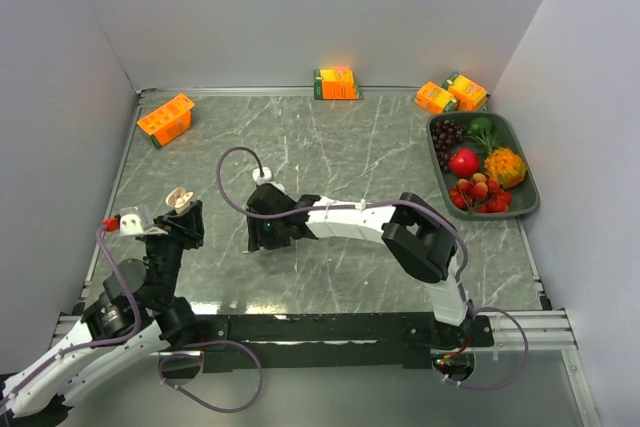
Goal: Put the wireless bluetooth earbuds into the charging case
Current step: Pick up the earbud from the center of the board.
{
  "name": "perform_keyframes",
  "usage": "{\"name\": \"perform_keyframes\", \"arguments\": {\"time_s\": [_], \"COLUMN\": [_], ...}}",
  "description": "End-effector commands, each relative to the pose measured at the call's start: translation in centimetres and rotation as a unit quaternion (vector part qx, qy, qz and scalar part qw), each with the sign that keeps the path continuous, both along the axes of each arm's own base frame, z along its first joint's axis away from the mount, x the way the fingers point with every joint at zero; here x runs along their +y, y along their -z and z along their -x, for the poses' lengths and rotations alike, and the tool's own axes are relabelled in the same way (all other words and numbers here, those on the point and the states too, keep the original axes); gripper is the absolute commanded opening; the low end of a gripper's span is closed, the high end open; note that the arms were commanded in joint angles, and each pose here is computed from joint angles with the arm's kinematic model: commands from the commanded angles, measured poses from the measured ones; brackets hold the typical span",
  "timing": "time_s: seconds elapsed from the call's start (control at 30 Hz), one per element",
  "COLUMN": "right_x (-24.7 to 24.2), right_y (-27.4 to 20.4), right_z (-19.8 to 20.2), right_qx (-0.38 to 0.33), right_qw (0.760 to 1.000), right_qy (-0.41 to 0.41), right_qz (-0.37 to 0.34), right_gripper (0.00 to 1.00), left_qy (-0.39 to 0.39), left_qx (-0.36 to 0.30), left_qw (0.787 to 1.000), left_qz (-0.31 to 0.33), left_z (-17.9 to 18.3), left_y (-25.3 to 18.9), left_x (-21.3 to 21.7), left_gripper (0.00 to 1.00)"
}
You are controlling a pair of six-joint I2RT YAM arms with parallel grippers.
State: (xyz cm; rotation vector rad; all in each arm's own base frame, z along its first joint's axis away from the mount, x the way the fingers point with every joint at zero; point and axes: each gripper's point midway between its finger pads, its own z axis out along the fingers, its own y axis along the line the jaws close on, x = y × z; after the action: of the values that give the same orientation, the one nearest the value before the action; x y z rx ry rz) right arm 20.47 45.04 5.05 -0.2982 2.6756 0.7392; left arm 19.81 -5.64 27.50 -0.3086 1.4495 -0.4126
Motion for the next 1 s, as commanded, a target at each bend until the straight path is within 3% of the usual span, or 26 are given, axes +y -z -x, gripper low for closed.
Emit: {"name": "perform_keyframes", "arguments": {"time_s": [0.0,0.63,0.97], "right_x": [1.9,2.3,2.5], "right_y": [-1.3,2.0,2.4], "right_z": [-1.8,-2.2,-1.8], "right_qx": [-0.016,0.002,-0.006], "right_qw": [0.999,1.000,0.999], "right_qy": [0.022,0.019,0.014], "right_qz": [-0.018,0.023,0.042], "right_gripper": [0.57,0.53,0.46], "left_qy": [-0.001,-0.001,-0.001], "left_qx": [-0.016,-0.019,-0.020], "left_qw": [1.000,0.999,0.999], "left_qz": [0.027,0.025,0.029], "left_z": [0.5,0.5,0.6], "left_y": [-1.8,-1.7,-1.7], "left_x": [0.8,0.9,1.0], "left_gripper": [0.01,0.01,0.01]}}
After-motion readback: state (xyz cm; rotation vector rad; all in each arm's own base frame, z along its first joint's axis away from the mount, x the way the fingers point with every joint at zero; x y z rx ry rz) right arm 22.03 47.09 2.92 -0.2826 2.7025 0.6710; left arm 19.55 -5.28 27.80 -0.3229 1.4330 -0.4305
